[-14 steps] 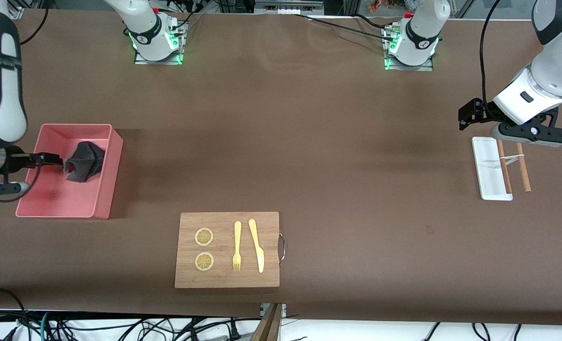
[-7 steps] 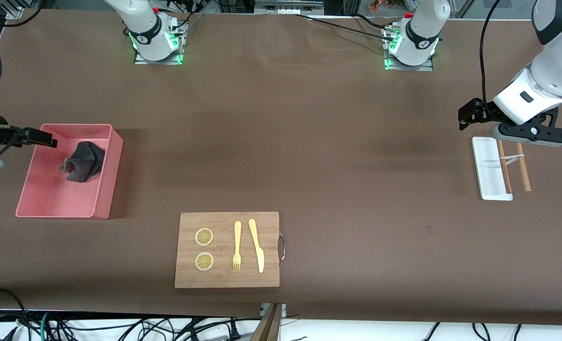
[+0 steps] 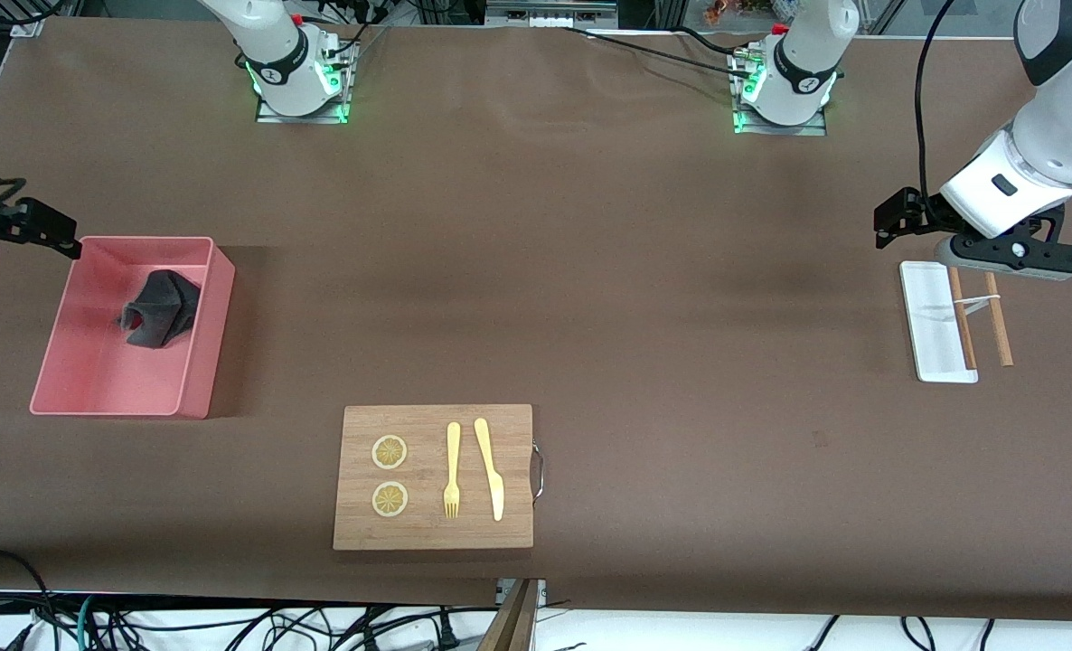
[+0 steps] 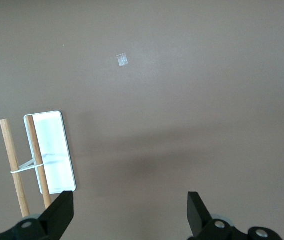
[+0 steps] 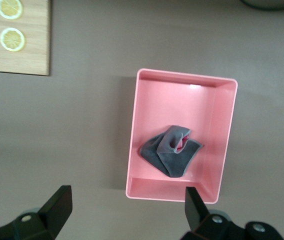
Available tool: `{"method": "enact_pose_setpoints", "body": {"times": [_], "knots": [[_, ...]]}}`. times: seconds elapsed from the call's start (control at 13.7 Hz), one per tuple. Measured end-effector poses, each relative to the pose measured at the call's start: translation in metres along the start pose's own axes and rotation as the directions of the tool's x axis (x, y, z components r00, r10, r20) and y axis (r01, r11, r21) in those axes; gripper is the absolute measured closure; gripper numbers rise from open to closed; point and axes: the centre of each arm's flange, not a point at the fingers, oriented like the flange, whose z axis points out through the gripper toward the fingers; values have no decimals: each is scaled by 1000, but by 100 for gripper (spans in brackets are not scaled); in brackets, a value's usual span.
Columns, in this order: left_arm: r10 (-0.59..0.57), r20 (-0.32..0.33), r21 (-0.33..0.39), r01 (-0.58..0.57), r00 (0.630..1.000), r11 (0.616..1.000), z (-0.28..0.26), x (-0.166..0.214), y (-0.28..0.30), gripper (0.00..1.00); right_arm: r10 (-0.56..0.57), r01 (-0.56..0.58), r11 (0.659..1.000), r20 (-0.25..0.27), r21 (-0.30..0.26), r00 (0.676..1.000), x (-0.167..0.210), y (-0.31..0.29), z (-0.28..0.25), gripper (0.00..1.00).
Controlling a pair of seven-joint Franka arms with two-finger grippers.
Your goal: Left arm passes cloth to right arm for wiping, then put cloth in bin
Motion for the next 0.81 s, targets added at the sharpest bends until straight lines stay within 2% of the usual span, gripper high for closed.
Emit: {"method": "enact_pose_setpoints", "body": {"times": [0.15,0.37,0.51,0.81], "knots": [[0,1,0,0,1000,1000,1,0,0,0,6,-6,1000,7,3,1000,-7,-10,-12,0],[0,3,-1,0,1000,1000,2,1,0,0,124,-126,992,92,21,988,-22,-14,-14,0],[0,4,-1,0,1000,1000,2,1,0,0,160,-169,984,127,63,979,-27,-15,-13,0],[1,5,-1,-1,1000,1000,3,1,0,0,176,-186,981,138,63,975,-30,-7,-11,0]]}}
